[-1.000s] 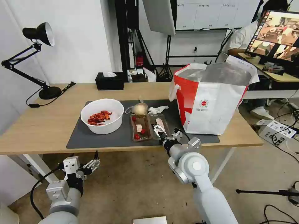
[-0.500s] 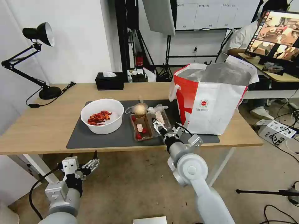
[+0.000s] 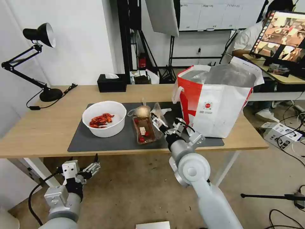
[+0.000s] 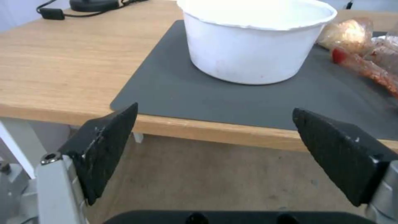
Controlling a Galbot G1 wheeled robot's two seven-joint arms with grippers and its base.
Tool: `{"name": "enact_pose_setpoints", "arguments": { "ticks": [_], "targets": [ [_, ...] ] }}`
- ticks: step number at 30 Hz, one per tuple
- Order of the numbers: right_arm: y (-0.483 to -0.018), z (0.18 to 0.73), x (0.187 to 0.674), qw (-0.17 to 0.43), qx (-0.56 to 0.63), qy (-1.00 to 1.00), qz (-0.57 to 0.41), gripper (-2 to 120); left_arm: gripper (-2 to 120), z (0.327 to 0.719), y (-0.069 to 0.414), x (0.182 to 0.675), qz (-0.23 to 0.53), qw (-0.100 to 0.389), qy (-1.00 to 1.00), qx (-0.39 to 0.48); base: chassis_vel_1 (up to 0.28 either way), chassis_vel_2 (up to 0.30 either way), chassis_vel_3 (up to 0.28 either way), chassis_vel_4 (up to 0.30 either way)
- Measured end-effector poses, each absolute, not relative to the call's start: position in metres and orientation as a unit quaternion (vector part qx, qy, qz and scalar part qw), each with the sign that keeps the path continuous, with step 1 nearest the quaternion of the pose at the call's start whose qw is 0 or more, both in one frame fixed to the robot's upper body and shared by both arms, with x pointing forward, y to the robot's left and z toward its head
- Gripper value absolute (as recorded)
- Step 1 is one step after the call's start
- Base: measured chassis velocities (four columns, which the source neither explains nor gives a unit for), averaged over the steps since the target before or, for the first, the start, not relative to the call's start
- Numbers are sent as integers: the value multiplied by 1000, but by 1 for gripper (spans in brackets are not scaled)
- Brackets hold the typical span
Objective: Pick up the trash from the table and place it into the takeout bag.
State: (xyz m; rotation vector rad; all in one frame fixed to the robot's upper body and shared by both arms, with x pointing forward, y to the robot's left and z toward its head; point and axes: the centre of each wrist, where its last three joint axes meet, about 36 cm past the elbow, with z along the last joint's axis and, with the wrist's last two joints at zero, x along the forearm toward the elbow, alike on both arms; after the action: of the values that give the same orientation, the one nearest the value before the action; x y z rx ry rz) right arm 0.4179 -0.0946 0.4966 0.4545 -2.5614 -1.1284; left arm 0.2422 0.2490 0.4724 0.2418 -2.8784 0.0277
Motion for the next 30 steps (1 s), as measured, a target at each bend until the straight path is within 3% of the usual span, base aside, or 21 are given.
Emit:
{"name": "enact_pose_setpoints", "arguments": {
  "ticks": [7, 16, 23, 26, 29, 30],
  "targets": [
    [-72, 498, 444, 282, 185, -836, -433, 100, 100, 472, 250, 241, 9, 128, -988, 85, 0, 0, 0, 0],
    [-68, 496, 450, 313, 181, -822, -440, 100, 100, 472, 250, 241, 8, 128, -988, 84, 0, 0, 0, 0],
    [-81, 505, 454, 273, 193, -852, -404, 100, 100, 473, 251, 241, 7, 127, -988, 84, 0, 0, 0, 0],
    [-90, 508, 464, 223, 205, -895, -327, 94, 100, 473, 251, 241, 6, 126, -989, 83, 0, 0, 0, 0],
    [-107, 509, 496, 144, 247, -940, -185, 78, 100, 473, 252, 243, 9, 113, -991, 76, 0, 0, 0, 0],
    [-107, 509, 496, 144, 247, -940, -185, 78, 100, 473, 252, 243, 9, 113, -991, 76, 0, 0, 0, 0]
  ]
}}
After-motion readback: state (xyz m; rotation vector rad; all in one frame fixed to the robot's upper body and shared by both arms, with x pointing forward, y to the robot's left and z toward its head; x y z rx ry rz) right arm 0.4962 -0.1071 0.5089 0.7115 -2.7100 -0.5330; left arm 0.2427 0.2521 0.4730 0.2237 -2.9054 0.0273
